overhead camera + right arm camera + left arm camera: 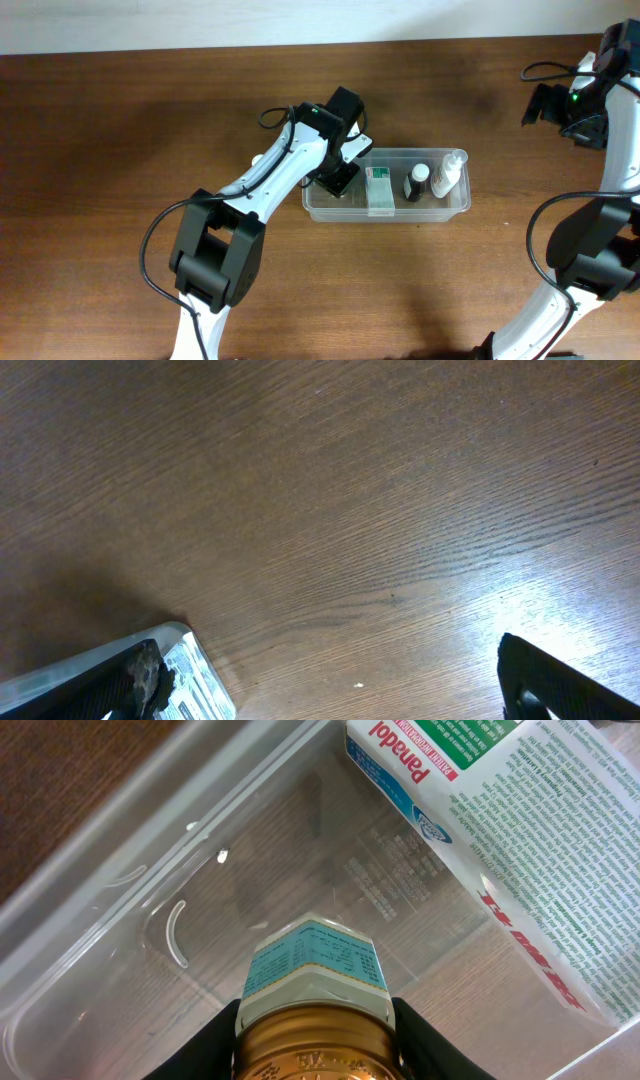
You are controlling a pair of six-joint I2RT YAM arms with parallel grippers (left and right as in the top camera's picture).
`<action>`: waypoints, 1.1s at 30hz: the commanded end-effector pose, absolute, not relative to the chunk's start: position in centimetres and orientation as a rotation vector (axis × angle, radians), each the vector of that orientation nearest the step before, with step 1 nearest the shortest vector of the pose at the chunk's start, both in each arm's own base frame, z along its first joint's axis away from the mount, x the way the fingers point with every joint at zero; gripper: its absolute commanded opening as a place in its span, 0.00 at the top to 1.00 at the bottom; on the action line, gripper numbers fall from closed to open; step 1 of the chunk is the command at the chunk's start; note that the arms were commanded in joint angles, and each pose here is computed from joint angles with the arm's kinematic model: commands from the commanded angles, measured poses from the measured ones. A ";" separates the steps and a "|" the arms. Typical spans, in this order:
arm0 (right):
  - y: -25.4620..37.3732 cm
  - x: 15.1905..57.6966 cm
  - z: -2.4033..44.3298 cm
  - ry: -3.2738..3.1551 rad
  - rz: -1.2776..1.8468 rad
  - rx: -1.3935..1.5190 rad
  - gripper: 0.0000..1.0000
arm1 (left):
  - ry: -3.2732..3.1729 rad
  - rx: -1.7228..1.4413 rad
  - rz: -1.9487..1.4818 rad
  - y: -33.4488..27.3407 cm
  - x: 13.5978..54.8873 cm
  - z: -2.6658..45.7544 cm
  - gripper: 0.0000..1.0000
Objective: Pack container
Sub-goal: 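Lower the gold jar into the container and open the left gripper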
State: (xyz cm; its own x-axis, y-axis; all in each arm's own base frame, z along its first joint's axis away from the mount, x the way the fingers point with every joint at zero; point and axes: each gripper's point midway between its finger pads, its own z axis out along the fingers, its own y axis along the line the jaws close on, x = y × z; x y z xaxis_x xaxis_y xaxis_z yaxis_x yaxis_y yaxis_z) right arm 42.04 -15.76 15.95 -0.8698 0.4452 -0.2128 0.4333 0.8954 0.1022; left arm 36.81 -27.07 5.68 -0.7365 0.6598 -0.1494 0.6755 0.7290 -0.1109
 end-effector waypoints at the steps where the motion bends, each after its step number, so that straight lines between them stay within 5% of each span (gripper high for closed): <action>1: -15.6 42.0 16.0 2.830 0.070 0.676 0.02 | 2.821 1.125 -0.269 -27.4 36.5 5.5 0.57; 26: -15.6 42.0 16.0 2.830 0.071 0.676 0.02 | 2.814 1.123 -0.265 -27.5 36.7 5.6 0.51; 33: -15.6 42.0 16.0 2.830 0.070 0.676 0.02 | 2.733 1.073 -0.215 -27.6 39.4 9.8 0.48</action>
